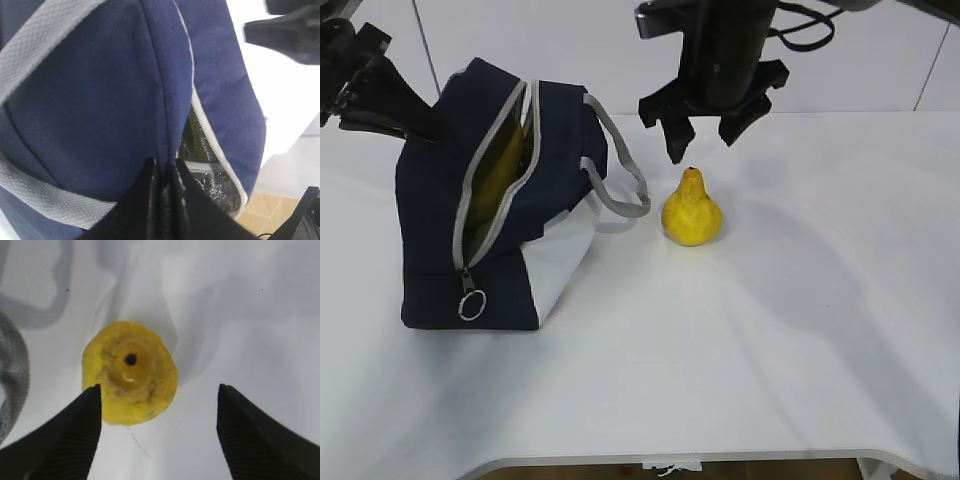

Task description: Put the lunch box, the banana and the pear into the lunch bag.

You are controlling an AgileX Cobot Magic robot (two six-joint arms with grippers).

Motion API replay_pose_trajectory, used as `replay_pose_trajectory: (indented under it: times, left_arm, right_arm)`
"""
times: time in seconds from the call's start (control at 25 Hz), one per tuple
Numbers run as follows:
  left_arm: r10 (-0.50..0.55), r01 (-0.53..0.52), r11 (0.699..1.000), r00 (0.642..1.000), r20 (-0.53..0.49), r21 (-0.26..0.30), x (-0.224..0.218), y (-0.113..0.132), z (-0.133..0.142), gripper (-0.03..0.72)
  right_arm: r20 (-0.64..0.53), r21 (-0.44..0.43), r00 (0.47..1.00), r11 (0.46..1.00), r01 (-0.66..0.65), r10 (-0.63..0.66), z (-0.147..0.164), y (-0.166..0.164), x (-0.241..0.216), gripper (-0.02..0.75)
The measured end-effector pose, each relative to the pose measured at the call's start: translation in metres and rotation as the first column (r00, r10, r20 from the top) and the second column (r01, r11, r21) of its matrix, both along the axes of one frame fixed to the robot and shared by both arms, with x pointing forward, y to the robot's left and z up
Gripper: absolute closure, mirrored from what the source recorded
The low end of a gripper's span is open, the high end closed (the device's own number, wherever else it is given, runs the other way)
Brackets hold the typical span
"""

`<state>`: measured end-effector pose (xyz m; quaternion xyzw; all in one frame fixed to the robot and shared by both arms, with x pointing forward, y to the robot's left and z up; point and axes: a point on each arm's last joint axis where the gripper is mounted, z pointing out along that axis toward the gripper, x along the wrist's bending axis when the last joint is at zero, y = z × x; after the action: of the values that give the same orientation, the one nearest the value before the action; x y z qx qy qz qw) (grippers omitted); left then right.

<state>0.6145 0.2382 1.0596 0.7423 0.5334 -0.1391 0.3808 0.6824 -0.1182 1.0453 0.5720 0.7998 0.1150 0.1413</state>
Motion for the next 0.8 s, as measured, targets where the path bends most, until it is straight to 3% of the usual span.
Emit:
replay_pose_trajectory:
  times: [0.32, 0.8]
  left_arm:
    - [-0.001, 0.001, 1.000, 1.000, 0.000, 0.002, 0.000, 0.000, 0.000, 0.676]
    - [-0.003, 0.003, 1.000, 1.000, 0.000, 0.010, 0.000, 0.001, -0.001, 0.676]
  right_arm:
    - [-0.099, 0.012, 0.993, 0.998, 0.066, -0.064, -0.044, -0.010, 0.016, 0.185]
    - [-0.063, 0.111, 0.996, 0.991, 0.069, -0.062, -0.045, -0.001, 0.021, 0.185]
